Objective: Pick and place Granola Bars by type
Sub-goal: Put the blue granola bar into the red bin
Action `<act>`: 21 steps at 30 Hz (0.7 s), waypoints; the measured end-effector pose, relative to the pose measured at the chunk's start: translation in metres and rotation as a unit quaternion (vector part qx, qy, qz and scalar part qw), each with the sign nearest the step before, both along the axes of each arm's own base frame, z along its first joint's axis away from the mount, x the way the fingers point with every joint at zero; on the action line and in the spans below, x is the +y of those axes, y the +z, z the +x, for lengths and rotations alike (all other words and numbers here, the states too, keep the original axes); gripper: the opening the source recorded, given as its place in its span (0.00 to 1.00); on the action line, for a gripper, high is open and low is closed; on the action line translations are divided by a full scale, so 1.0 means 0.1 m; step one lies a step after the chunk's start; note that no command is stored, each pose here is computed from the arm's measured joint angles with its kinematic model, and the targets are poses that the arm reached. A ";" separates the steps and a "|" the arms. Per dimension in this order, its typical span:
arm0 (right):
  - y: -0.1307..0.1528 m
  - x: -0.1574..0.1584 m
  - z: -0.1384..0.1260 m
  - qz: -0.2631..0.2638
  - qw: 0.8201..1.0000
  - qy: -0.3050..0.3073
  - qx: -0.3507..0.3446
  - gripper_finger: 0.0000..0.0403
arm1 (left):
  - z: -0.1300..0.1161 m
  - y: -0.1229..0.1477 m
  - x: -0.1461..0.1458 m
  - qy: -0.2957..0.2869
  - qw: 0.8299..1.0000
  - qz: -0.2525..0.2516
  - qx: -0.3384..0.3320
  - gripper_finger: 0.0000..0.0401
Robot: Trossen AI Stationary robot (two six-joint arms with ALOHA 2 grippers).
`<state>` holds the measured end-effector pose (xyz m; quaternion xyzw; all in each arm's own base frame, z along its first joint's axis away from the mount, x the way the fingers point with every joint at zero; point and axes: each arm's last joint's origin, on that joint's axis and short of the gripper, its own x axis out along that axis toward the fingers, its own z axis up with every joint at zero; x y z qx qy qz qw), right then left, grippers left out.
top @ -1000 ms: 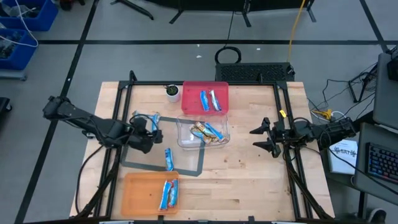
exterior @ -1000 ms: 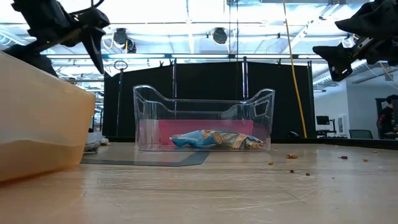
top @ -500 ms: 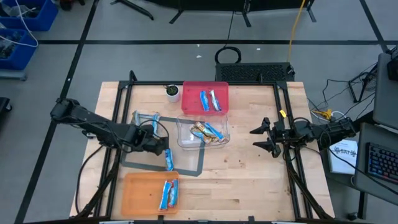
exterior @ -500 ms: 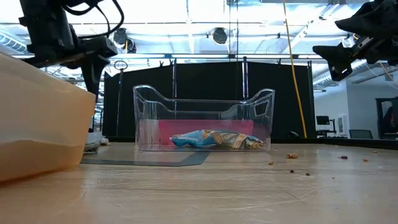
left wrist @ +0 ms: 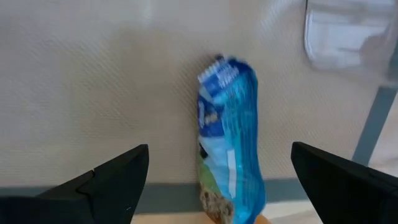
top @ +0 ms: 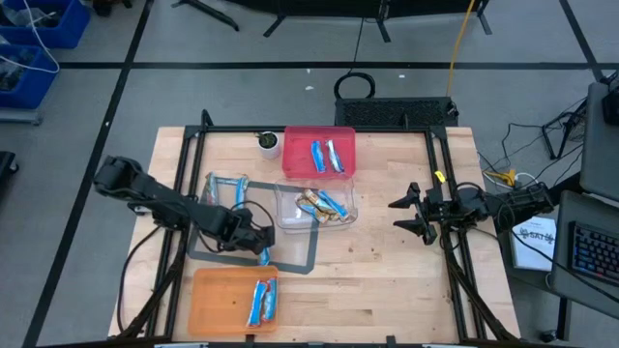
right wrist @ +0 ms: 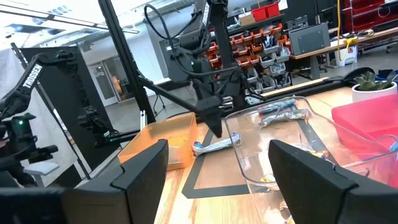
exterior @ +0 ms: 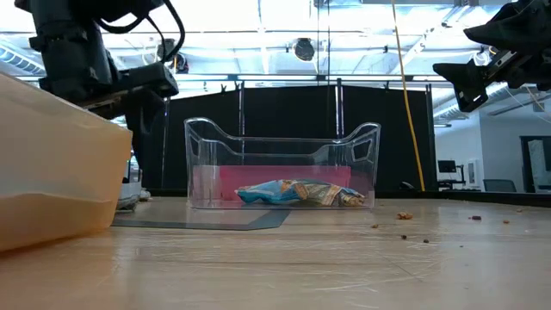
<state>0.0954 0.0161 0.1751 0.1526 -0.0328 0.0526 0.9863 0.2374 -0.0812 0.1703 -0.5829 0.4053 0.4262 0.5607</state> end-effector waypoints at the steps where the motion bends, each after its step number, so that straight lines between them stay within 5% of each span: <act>1: 0.00 0.00 0.00 0.000 1.000 0.000 0.000 0.66 | 0.03 -0.02 -0.01 -0.001 1.000 -0.006 -0.003 0.99; 21: 0.00 0.00 0.00 0.000 1.000 0.000 0.000 0.66 | 0.18 -0.28 -0.08 0.000 1.000 -0.022 0.011 0.99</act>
